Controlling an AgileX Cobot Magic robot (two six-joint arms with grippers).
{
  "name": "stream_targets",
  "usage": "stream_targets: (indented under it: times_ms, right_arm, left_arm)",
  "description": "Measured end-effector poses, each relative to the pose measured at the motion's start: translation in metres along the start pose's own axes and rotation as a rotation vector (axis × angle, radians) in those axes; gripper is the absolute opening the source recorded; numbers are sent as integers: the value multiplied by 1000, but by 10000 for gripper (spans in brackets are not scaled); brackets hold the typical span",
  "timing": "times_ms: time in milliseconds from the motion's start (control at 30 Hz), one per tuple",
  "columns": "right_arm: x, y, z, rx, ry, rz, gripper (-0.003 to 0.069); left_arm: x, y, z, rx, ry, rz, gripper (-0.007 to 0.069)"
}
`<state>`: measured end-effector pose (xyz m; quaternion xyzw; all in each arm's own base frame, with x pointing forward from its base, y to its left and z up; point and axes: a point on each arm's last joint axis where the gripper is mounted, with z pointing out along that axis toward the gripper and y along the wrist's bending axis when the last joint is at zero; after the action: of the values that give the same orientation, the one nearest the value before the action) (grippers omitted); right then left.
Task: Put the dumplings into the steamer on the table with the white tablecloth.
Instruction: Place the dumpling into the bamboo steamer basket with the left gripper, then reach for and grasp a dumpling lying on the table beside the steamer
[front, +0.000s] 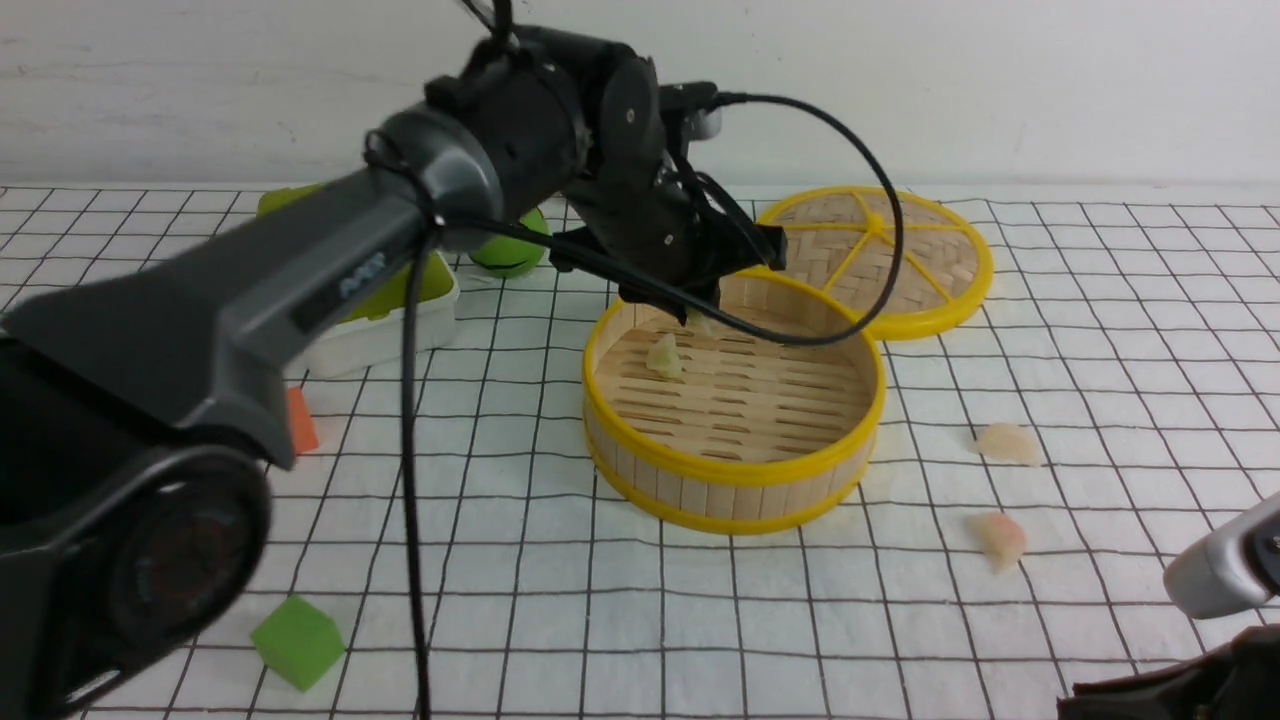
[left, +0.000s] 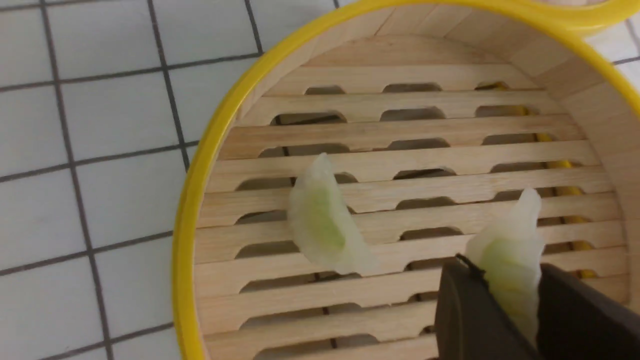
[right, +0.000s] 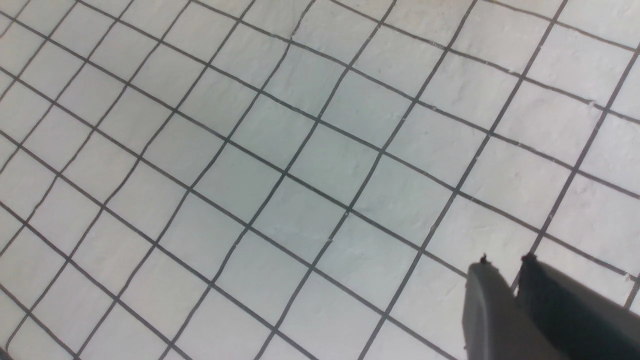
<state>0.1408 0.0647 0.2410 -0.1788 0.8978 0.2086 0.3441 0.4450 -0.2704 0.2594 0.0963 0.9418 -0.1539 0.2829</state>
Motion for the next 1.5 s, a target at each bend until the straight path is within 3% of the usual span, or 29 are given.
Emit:
stream_targets:
  times_ms: [433,733,867,1000,1033,1100,1233,1267,1367,1500]
  right_arm:
    - [-1,-1,0,15,-14,-27,101]
    - [-1,-2,0,17,-15,-32,107]
    - [2,0,0,-1,11,-32,116]
    - [0,1,2,-19,65,33,145]
    - [-5,-1,4,-12,98,55,170]
    - [-18,-4,5,10,118,58,208]
    - [-59,-22,24,107,169,72,307]
    - [-64,-23,24,118,166,61,316]
    - [-95,-45,51,219,192,16,363]
    - [-113,-64,82,272,220,-32,375]
  left_arm:
    - [6,6,66,-10,-7,-22,138]
    - [5,9,63,-50,-3,5,410]
    - [-2,5,34,-52,19,3,440]
    - [-27,-8,-60,-18,-66,95,429]
    - [-35,-13,-113,-2,-129,145,408]
    - [-37,-16,-168,11,-187,186,377]
    - [-22,-16,-293,42,-324,218,246]
    - [-21,-16,-297,43,-330,220,239]
    - [2,-9,-346,54,-374,222,127]
    - [34,2,-362,42,-328,222,46]
